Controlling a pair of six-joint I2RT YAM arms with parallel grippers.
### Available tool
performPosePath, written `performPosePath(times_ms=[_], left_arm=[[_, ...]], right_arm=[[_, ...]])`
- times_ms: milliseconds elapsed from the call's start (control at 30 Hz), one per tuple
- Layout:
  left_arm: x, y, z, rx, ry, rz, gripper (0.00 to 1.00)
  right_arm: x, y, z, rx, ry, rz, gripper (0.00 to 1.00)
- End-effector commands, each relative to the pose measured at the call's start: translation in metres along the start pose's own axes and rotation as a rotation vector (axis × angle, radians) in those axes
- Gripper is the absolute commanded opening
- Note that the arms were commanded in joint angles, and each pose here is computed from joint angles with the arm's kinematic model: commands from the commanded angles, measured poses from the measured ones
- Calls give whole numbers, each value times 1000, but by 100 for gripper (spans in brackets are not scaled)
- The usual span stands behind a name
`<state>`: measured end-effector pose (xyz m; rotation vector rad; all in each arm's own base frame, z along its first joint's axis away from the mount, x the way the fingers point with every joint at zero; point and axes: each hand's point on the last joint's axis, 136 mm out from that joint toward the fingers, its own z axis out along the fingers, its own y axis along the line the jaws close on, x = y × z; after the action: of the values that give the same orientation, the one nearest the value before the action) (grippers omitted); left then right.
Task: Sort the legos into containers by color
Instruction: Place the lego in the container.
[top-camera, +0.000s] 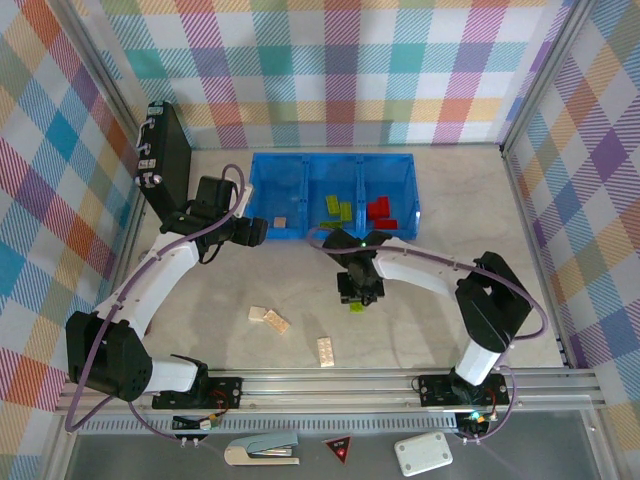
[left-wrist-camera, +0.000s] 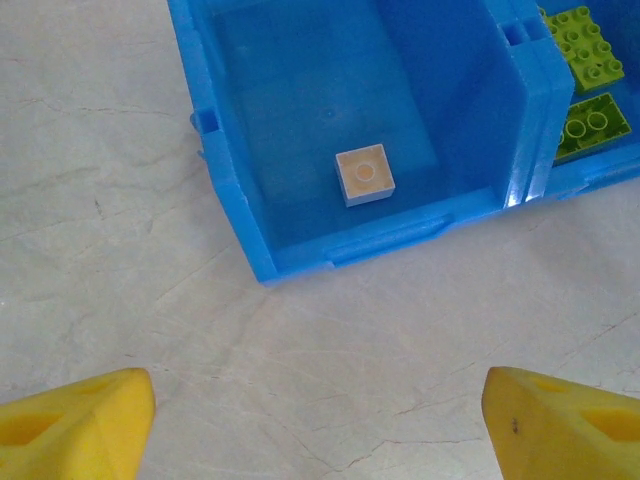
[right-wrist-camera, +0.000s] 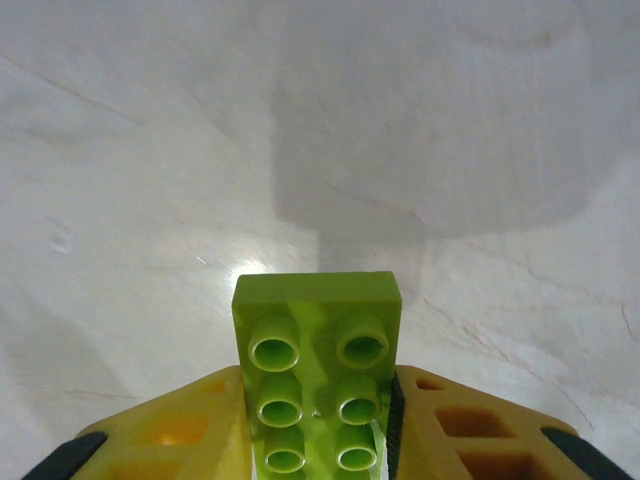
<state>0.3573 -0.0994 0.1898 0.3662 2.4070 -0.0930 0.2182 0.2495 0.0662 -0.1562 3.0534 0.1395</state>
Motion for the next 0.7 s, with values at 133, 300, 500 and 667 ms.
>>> performPosePath(times_ms=[133,300,500,667], left_arm=[[-7,1,-6,15,-29,-23,84],[-8,0,-6,25,-29,-30,84],[-8,-3,1,50,-5,-57,83],[-10,-6,5,66,5,-70,80]], right_arm=[[-56,20,-22,-62,-47,-56,35],[-105,34,-33,-120,-105,-65,35],[-156,39,-36,-165,-148,-55,35],[-189,35,-32,-174,-178,-46,35]])
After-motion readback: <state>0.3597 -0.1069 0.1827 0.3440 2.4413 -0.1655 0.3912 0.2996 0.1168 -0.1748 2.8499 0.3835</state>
